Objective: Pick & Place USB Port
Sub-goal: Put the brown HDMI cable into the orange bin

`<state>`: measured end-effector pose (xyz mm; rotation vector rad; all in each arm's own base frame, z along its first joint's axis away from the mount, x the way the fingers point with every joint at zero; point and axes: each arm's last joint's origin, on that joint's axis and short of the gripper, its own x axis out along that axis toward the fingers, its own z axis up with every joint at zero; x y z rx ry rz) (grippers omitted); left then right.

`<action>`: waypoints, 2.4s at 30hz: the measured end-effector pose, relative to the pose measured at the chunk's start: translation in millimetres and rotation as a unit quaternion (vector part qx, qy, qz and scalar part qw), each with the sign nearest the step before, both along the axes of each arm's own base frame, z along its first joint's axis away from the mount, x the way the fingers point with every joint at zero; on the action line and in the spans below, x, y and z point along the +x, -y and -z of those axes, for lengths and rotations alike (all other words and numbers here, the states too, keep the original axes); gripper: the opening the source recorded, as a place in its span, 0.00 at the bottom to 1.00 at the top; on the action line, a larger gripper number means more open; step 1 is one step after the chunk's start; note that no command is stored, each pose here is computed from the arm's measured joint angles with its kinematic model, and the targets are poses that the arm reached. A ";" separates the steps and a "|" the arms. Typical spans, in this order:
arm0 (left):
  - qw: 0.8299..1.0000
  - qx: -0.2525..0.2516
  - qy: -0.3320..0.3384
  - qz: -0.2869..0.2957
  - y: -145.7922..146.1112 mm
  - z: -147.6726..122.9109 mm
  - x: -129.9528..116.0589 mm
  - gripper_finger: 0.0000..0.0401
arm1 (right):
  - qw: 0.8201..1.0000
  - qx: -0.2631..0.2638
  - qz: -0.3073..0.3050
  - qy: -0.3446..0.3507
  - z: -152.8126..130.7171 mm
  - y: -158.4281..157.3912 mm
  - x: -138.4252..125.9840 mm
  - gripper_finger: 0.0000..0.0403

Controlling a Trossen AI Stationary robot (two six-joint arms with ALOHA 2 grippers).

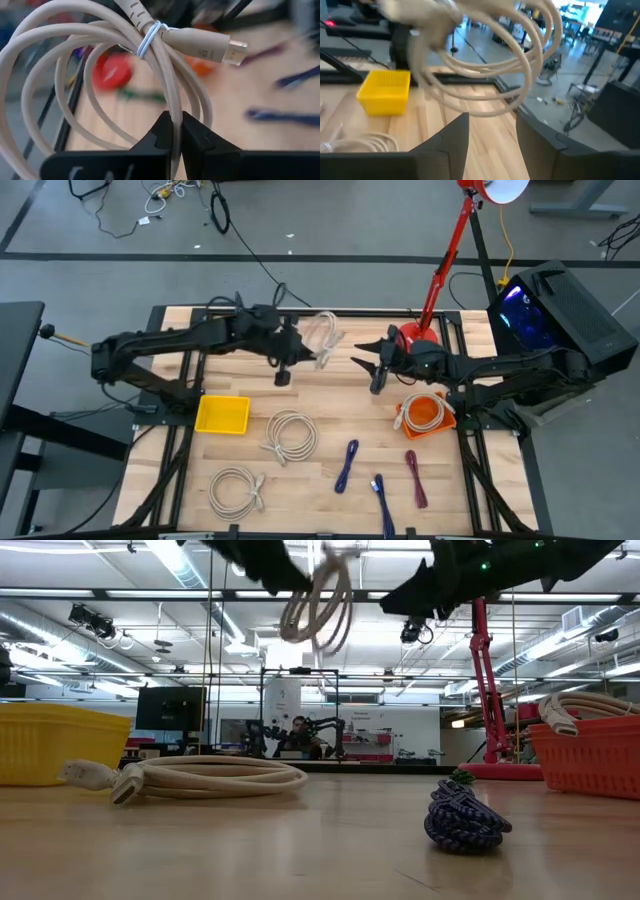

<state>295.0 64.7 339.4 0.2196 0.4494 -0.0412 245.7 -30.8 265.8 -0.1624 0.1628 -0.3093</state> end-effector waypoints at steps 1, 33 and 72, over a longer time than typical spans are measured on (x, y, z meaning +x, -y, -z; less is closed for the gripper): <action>0.999 -0.006 0.020 0.027 3.1 -4.8 -0.4 0.04 | 1.000 -0.003 -0.001 0.004 -0.9 0.0 0.1 0.41; 0.986 -0.040 0.076 0.140 12.7 0.2 22.9 0.04 | 0.993 -0.029 -0.024 0.108 -21.9 -1.4 0.9 0.41; 0.960 -0.059 0.127 0.241 31.0 1.3 39.5 0.04 | 0.986 -0.033 -0.075 0.142 -28.5 -3.6 0.6 0.41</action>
